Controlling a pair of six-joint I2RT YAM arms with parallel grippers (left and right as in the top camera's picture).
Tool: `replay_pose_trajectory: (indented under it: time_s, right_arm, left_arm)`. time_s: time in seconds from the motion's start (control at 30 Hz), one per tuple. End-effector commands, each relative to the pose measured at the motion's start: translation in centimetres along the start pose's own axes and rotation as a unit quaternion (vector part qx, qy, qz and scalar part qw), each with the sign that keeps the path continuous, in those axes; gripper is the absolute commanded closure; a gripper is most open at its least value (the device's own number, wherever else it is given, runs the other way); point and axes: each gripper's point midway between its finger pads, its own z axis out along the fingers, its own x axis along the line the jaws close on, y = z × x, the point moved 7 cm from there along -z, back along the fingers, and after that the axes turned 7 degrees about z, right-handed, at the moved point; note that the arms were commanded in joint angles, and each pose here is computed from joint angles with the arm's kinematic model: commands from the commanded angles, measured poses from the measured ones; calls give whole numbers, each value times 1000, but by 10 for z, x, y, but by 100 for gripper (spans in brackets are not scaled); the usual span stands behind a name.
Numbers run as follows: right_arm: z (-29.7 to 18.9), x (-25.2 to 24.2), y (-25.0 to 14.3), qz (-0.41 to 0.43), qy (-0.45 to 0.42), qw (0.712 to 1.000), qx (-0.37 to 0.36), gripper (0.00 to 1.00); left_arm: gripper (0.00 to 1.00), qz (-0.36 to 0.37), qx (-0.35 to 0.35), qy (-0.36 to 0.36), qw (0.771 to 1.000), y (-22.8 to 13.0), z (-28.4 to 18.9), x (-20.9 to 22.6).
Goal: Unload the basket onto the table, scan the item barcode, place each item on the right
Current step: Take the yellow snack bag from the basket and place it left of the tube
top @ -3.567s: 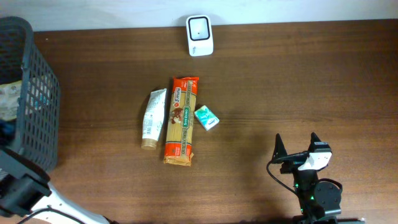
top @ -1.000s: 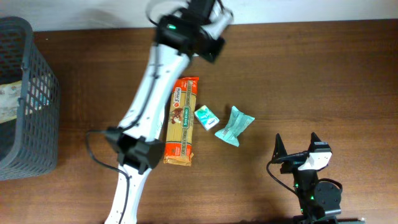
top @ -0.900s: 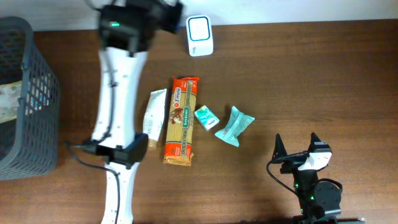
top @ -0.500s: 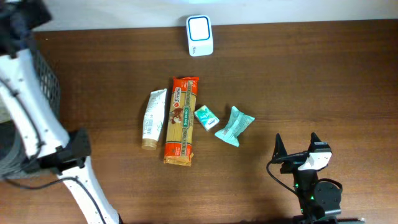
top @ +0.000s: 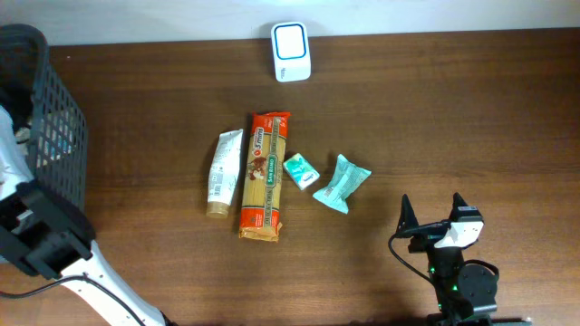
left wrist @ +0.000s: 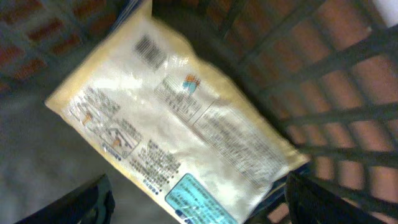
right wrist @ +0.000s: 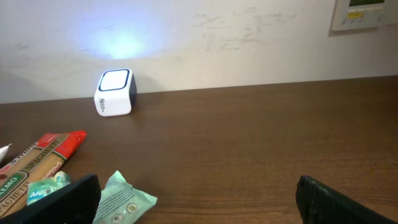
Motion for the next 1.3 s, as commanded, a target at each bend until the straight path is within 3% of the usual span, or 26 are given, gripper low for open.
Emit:
replay_pose_trajectory:
  time_s: [0.0,0.17,0.27,0.37,0.4,0.43,0.5,0.53,0.63,0.7,0.87,1.07,1.27]
  right_arm:
    - [0,0,-3,1,1,1000,2,1]
    - [0,0,-3,2,1,1000,2,1]
    - [0,0,-3,2,1,1000,2,1]
    - [0,0,-3,2,1,1000,2,1]
    - [0,0,-3,1,1,1000,2,1]
    - [0,0,-3,2,1,1000,2,1]
    - [0,0,-3,2,1,1000,2,1]
    - [0,0,-3,1,1,1000,2,1]
    - [0,0,-3,1,1,1000,2,1]
    - [0,0,-3,1,1,1000,2,1]
    - [0,0,-3,2,1,1000,2,1]
    - [0,0,-3,1,1,1000,2,1]
    - [0,0,-3,1,1,1000,2,1]
  left_arm:
    - [12,-2,15,10,1000,-23,34,5]
    - [9,14,32,14,999,-44,78,5]
    - [7,63,42,13,997,-53,101,4]
    - [12,73,85,25,993,-76,126,8]
    - [22,74,91,27,993,-78,127,9]
    - [39,74,93,27,992,-79,127,9]
    - [88,77,111,32,990,-85,125,12]
    - [100,78,120,31,989,-88,125,12]
    - [100,72,125,-7,989,-81,109,4]
    - [100,57,70,-58,994,-43,59,-9]
    - [100,22,-26,-72,997,0,-41,-2]
    - [100,-9,-12,-55,998,-1,-72,26]
    - [100,-21,-165,-100,981,29,-186,32]
